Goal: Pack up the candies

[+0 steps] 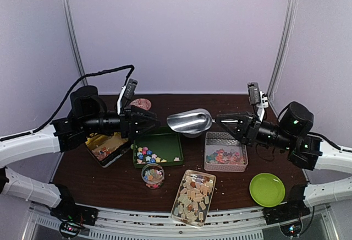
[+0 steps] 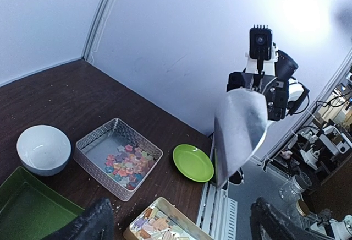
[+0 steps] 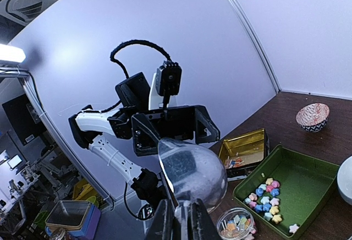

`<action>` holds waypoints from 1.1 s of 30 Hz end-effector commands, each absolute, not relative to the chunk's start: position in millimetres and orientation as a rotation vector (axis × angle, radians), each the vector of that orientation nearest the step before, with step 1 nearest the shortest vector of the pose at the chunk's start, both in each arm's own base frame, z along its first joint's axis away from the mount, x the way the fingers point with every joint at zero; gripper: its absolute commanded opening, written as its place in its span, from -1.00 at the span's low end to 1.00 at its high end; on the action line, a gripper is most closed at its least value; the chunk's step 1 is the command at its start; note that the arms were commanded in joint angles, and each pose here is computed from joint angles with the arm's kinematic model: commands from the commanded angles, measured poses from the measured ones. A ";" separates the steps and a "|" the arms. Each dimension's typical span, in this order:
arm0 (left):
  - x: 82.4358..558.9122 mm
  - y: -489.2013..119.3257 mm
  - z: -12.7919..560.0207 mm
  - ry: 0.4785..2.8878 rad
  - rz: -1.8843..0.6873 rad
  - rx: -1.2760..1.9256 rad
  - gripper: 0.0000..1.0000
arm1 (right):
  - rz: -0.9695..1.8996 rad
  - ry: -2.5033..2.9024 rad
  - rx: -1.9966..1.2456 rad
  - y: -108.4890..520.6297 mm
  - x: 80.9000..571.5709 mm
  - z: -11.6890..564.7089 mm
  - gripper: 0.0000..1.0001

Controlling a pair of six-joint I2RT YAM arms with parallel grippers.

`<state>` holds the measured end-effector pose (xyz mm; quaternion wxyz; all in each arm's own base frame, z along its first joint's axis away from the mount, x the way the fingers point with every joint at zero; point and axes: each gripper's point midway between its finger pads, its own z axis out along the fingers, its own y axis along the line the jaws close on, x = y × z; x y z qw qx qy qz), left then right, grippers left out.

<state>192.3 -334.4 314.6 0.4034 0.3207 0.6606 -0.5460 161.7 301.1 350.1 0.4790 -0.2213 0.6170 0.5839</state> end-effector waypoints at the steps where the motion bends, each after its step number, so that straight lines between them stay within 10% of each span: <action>1: 186.0 -344.5 346.6 1.542 -1.420 0.860 0.74 | 1.495 1.413 -0.558 303.2 152.1 371.3 -1.00; 8: 174.3 -359.4 355.4 1.500 -1.452 0.912 0.60 | 1.508 1.438 -0.537 310.7 157.9 370.3 -1.00; 15: 174.3 -367.8 348.9 1.530 -1.438 0.941 0.05 | 1.535 1.445 -0.513 314.4 160.5 370.0 -1.00; 26: 180.3 -357.8 337.0 1.569 -1.325 0.928 0.11 | 1.569 1.443 -0.492 314.8 160.0 373.1 -1.00; 33: 181.6 -352.9 341.0 1.552 -1.286 0.921 -0.19 | 1.581 1.451 -0.489 318.0 160.8 371.0 -1.00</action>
